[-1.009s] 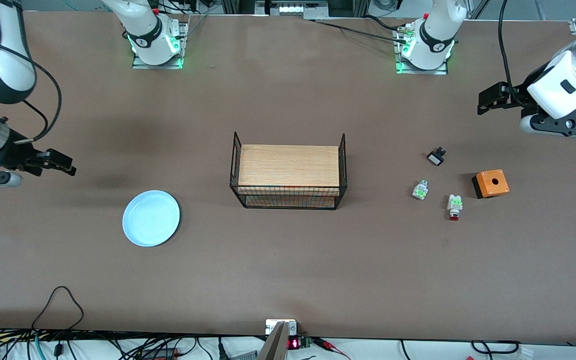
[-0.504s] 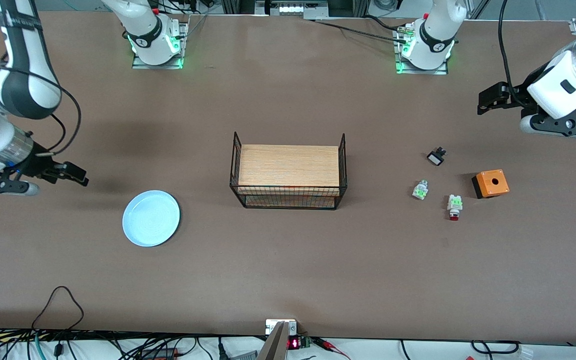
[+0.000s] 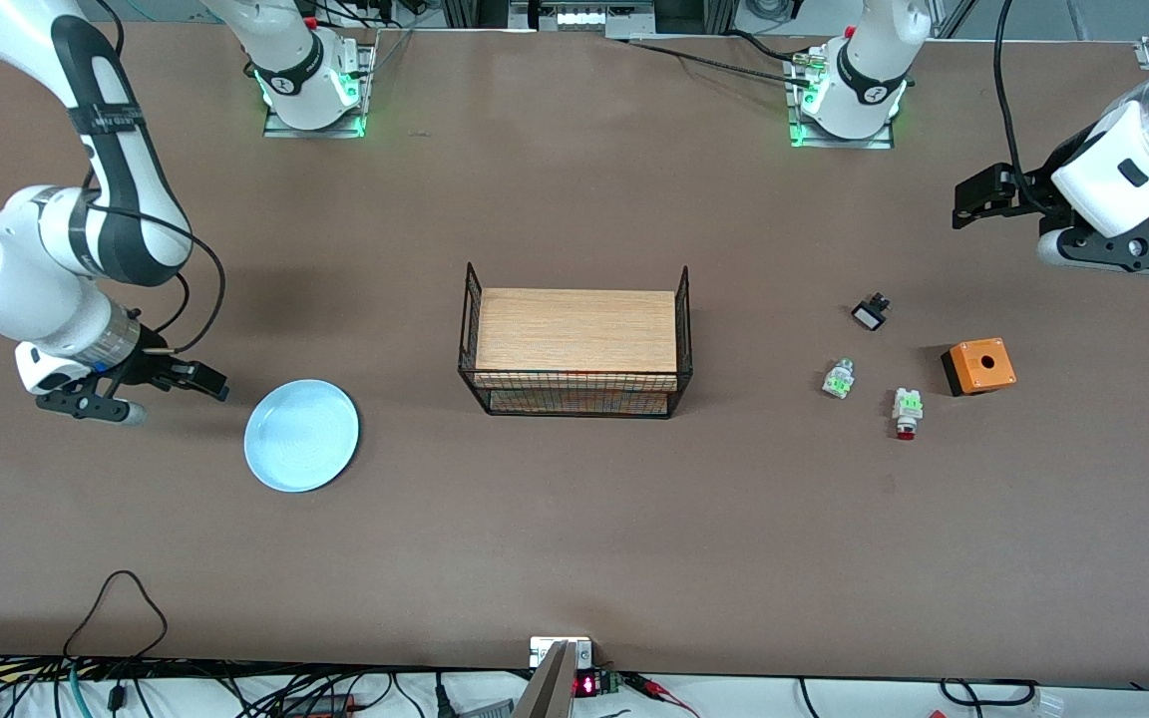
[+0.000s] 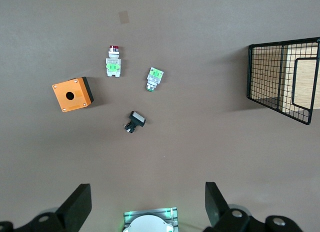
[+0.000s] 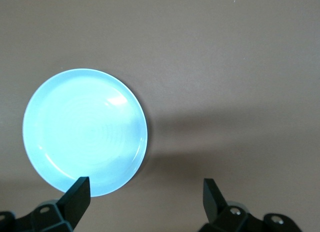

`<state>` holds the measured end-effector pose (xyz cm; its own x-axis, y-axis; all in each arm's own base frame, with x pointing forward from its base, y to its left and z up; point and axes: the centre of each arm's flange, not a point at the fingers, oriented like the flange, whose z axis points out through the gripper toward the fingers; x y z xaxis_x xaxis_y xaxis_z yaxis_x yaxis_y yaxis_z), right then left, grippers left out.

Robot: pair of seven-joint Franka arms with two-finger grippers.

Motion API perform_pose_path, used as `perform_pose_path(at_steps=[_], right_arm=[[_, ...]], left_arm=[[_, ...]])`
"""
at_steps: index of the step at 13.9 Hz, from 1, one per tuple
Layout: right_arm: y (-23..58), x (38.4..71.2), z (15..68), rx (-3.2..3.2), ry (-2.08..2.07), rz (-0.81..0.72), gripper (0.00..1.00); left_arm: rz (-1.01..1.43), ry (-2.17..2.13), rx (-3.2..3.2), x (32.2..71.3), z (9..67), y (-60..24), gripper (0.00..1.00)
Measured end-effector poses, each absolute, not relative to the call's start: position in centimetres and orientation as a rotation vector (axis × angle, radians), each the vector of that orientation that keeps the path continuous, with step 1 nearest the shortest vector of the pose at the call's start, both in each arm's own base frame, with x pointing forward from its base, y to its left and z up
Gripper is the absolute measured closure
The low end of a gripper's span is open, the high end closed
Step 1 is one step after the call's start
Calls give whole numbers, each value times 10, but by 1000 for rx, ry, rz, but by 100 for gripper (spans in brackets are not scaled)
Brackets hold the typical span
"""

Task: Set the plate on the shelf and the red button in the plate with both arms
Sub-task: 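Move the right gripper down toward the rim of the blue plate, then close the right gripper on the blue plate rim and tilt it up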

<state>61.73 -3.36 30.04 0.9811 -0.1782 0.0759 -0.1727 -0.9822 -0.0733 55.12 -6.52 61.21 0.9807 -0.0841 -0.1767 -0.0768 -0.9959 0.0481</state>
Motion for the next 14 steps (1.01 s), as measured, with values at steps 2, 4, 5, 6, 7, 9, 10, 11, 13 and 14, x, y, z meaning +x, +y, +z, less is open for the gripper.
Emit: perform_pose_path(at_steps=[2, 4, 5, 6, 7, 9, 10, 11, 13, 14], right_arm=[[-33, 619, 288, -3062, 271, -122, 0], [-32, 621, 277, -3064, 270, -136, 0], [-31, 622, 272, -3065, 268, -138, 0], [-29, 624, 266, -3066, 264, -139, 0], [-26, 627, 258, -3067, 256, -147, 0], [-16, 631, 238, -3071, 235, -177, 0], [-13, 633, 226, -3073, 225, -187, 0], [-11, 633, 213, -3075, 216, -196, 0], [-10, 634, 194, -3079, 208, -211, 0], [-10, 635, 189, -3080, 204, -210, 0]], left_arm=[[-278, -125, 3086, 551, 612, -65, 0], [-278, -125, 3086, 551, 612, -65, 0], [-278, -125, 3086, 551, 612, -65, 0], [-278, -125, 3086, 551, 612, -65, 0], [-278, -125, 3086, 551, 612, -65, 0], [-278, -124, 3086, 551, 612, -65, 0], [-278, -124, 3085, 551, 612, -65, 0], [-278, -123, 3085, 551, 612, -64, 0], [-278, -123, 3085, 551, 612, -64, 0], [-278, -122, 3085, 551, 612, -64, 0]])
